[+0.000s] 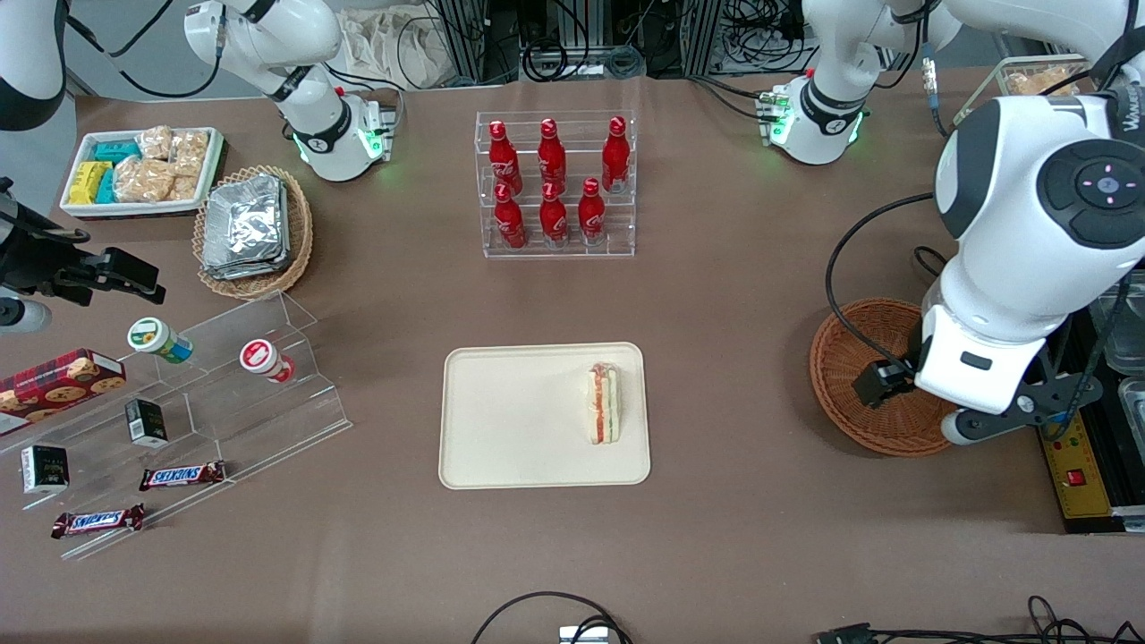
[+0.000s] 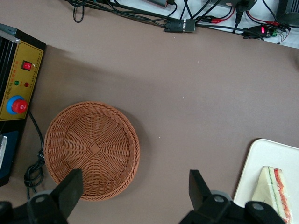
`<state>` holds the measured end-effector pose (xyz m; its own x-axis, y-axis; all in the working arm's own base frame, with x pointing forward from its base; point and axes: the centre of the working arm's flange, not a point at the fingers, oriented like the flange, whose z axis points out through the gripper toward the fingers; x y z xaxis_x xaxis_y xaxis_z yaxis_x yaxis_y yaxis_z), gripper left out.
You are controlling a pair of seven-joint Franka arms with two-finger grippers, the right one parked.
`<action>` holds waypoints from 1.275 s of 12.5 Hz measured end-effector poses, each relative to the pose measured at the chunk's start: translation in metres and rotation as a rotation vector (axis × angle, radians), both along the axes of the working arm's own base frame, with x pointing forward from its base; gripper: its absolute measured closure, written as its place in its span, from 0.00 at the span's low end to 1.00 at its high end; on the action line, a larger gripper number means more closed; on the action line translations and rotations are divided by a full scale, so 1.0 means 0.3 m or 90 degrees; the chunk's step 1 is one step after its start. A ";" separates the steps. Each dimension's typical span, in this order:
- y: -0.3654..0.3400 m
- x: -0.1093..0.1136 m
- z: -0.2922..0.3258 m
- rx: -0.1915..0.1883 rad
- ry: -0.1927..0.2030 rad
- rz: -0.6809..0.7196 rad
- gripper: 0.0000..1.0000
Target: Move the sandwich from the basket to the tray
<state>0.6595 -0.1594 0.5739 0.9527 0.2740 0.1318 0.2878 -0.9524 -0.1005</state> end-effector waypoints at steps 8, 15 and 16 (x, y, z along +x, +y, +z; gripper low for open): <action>0.311 -0.055 0.142 -0.030 -0.007 -0.006 0.00; 0.413 -0.252 0.258 -0.050 0.065 -0.083 0.00; 0.415 -0.271 0.258 -0.051 0.071 -0.084 0.00</action>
<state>0.5782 -0.0349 0.6513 0.9885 0.1513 0.0065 0.1515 -0.9873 -0.0475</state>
